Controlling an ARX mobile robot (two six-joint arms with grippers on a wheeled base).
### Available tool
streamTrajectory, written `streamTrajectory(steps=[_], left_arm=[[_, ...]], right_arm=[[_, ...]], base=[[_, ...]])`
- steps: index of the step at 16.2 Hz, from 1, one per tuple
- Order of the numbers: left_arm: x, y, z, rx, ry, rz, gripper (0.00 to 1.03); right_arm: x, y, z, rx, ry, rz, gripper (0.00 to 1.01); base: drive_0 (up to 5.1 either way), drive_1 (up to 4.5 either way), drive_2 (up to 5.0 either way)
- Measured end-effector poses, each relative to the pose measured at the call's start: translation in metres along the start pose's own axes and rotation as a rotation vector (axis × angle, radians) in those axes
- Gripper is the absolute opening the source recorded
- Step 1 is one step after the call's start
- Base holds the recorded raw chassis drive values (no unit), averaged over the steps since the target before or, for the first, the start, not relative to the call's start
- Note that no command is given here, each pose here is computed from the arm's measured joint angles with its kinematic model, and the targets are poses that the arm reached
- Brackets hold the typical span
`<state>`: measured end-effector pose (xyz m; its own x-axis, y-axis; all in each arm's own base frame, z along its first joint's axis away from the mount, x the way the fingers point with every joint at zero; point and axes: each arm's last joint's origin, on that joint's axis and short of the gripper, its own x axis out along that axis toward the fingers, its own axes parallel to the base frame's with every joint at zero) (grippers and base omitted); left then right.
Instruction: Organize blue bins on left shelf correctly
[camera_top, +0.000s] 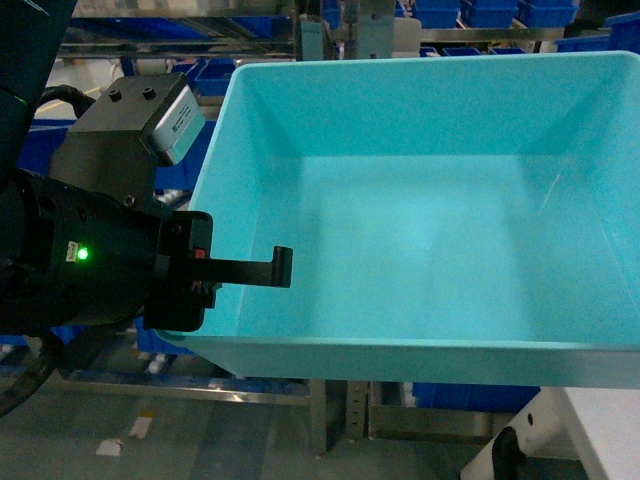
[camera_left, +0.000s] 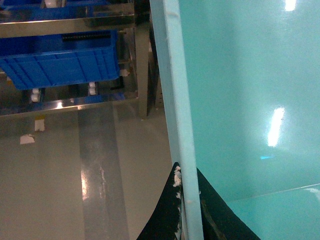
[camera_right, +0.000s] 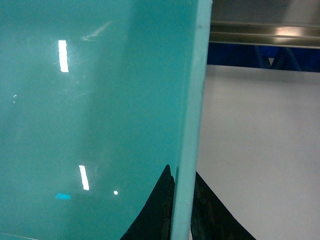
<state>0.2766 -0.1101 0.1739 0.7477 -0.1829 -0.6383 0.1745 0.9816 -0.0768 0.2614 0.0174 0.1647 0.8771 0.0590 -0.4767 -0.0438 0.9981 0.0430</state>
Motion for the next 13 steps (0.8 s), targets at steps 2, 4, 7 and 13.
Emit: streamTrajectory(steps=[2, 4, 7, 13], left_arm=[[0.0, 0.0, 0.0, 0.0, 0.0, 0.0, 0.02], [0.0, 0.0, -0.0002, 0.0, 0.002, 0.0, 0.02], [0.0, 0.0, 0.0, 0.0, 0.0, 0.0, 0.02], [0.0, 0.0, -0.0001, 0.0, 0.002, 0.0, 0.02]], right_arm=[[0.0, 0.0, 0.0001, 0.0, -0.002, 0.0, 0.07], [0.0, 0.0, -0.0003, 0.0, 0.003, -0.001, 0.07], [0.0, 0.0, -0.0001, 0.0, 0.001, 0.0, 0.07], [0.0, 0.0, -0.0001, 0.0, 0.002, 0.0, 0.07]], base=[[-5.0, 2.44, 2.4], [-4.9, 2.53, 2.5], [-4.9, 2.53, 2.5], [-5.0, 2.41, 2.4]])
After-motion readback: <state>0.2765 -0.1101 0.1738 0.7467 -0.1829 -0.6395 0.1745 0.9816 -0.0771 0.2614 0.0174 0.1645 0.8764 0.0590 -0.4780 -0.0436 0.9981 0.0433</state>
